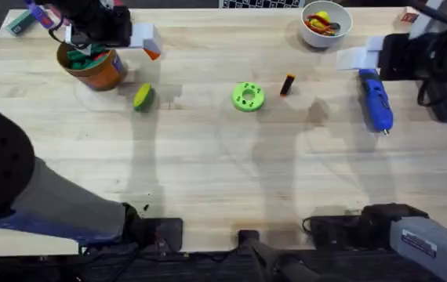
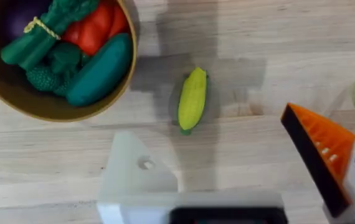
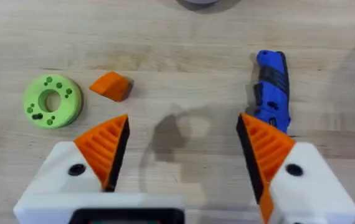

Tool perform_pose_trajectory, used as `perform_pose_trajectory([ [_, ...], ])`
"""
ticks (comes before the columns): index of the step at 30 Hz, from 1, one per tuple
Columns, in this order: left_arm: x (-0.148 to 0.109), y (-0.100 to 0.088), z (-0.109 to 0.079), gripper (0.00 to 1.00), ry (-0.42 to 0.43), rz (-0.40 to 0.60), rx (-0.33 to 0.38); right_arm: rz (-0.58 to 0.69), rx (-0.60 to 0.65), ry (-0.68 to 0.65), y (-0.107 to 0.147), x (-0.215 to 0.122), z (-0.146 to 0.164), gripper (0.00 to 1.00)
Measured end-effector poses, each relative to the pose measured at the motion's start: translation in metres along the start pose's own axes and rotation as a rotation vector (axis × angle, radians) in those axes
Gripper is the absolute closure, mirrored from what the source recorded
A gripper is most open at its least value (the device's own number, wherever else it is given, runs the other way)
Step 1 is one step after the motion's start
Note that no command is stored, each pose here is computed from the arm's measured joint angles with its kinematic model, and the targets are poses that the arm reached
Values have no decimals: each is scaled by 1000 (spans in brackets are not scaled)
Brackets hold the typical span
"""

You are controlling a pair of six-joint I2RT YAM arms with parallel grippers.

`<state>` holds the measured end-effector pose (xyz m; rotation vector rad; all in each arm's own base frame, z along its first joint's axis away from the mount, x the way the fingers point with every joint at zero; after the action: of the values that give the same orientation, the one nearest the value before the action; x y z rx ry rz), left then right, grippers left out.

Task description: Pick up the gripper from the table and insert it into the empty holder that is missing its gripper. Then pick up a screw, insert it into the mounting hole, and use the screwdriver to tighten it. Finally, clean up the table by picking up the vegetable and placing it into the bucket.

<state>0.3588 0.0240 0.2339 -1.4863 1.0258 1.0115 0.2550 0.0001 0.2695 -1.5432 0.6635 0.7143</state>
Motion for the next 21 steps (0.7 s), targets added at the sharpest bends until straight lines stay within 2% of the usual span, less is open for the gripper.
perform_pose_trajectory([
  [7,-12,-7,-2,14,1,-76,10,0,0,0,0,0,0,7],
  [13,-44,-10,-8,14,6,-208,39,0,0,0,0,0,0,8],
  [18,-74,-2,-22,15,37,-289,99,2,0,0,0,0,0,7],
  [21,-92,10,-31,15,47,-313,133,2,0,0,0,0,0,8],
])
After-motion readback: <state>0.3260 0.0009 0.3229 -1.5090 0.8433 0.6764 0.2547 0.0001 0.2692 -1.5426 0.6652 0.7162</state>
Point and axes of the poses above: each hand's point on the last joint's axis, 136 mm out from that joint toward the fingers, its own x axis out along the fingers, its own z axis along the line the jaws close on, y = z × x, the point moved 8 cm from there along -x, back along the fingers, and after that the axes turned 5 degrees about -x, right-handed, at the moved point
